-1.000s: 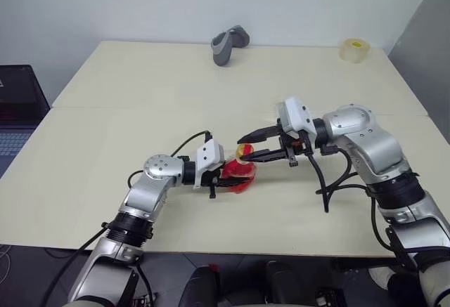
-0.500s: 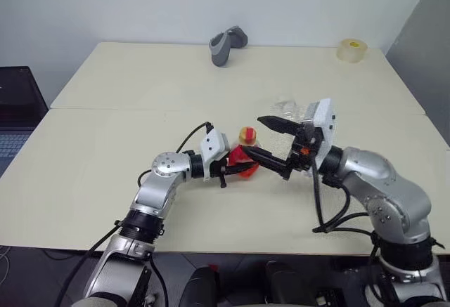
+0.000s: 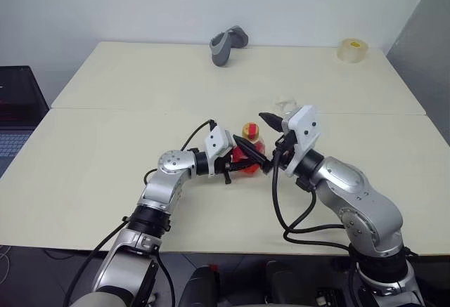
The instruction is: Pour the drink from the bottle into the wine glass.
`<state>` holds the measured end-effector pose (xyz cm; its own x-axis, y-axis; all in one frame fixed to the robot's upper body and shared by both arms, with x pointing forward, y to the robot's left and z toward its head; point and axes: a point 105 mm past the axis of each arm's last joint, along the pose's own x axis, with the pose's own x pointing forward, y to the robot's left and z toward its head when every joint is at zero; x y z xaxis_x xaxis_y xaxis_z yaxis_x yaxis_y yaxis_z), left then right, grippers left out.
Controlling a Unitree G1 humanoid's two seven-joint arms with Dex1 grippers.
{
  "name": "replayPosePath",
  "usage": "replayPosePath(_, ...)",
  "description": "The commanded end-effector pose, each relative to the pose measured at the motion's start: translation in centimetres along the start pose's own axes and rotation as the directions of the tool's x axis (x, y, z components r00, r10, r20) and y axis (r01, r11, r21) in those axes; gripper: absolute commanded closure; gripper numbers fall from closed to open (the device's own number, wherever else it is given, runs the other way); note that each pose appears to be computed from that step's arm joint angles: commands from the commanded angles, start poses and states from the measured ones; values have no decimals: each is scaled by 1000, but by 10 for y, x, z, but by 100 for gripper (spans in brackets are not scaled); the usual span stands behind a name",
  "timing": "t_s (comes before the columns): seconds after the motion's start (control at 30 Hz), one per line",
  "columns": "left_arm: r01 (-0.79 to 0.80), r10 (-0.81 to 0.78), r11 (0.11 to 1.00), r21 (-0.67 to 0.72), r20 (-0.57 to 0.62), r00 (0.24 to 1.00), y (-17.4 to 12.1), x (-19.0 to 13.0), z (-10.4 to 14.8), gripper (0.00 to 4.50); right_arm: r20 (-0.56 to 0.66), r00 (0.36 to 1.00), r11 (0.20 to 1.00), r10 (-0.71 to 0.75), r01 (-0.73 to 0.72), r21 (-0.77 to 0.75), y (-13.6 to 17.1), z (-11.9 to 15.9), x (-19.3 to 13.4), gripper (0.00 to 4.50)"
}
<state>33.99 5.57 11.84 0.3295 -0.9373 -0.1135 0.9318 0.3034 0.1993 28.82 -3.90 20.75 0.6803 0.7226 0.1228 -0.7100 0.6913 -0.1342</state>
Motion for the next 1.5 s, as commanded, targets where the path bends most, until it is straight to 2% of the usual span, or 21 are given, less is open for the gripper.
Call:
replayPosePath(0.03, -4, 2, 998, 55, 38, 999, 4, 0, 15, 334, 58, 998, 1000, -11, 12, -18, -1, 13, -1, 145)
replayPosePath(0.2, -6, 4, 998, 57, 34, 999, 3, -1, 15, 335, 39, 999, 999, 25, -24, -24, 3, 9, -1, 325)
replayPosePath(0.33, 0, -2, 998, 58, 34, 999, 2, -1, 15, 336, 28, 997, 997, 69, -68, -43, 4, 6, 0, 326)
replayPosePath(0.43, 34, -36, 997, 67, 33, 999, -2, -1, 18, 336, -10, 968, 964, 252, -252, -82, 7, 0, -3, 326)
replayPosePath(0.57, 117, -118, 986, 115, 1, 993, -12, -2, 17, 339, -158, 835, 840, 527, -540, -54, -8, -14, -10, 326)
replayPosePath(0.63, 148, -147, 979, 143, -19, 989, -15, -3, 17, 340, -242, 771, 786, 589, -616, -50, -23, -19, -10, 326)
replayPosePath(0.73, 137, -136, 979, 149, -13, 991, -12, -3, 18, 342, -264, 738, 759, 622, -650, -30, -32, -18, -9, 326)
replayPosePath(0.83, 100, -102, 982, 159, 3, 995, -7, -1, 19, 342, -260, 705, 730, 659, -684, -4, -29, -14, -15, 326)
replayPosePath(0.87, 84, -87, 984, 157, 12, 996, -6, 0, 20, 342, -251, 703, 726, 665, -687, 1, -27, -11, -17, 326)
replayPosePath(0.93, 53, -58, 989, 140, 31, 998, -3, 2, 21, 342, -221, 738, 755, 638, -656, -14, -27, -5, -17, 326)
replayPosePath(1.1, 24, -30, 993, 115, 48, 998, -1, 5, 20, 342, -77, 881, 881, 467, -471, -47, -25, 12, -22, 156)
replayPosePath(1.23, 13, -18, 995, 101, 52, 998, 1, 6, 20, 342, 25, 951, 950, 309, -307, -52, -13, 23, -27, 7)
replayPosePath(1.33, 14, -19, 996, 93, 53, 998, 0, 8, 19, 343, 94, 988, 988, 121, -111, -105, -13, 29, -17, 6)
replayPosePath(1.5, 20, -25, 996, 89, 53, 998, 2, 12, 18, 343, 92, 995, 989, 38, -24, -147, -5, 22, 0, 6)
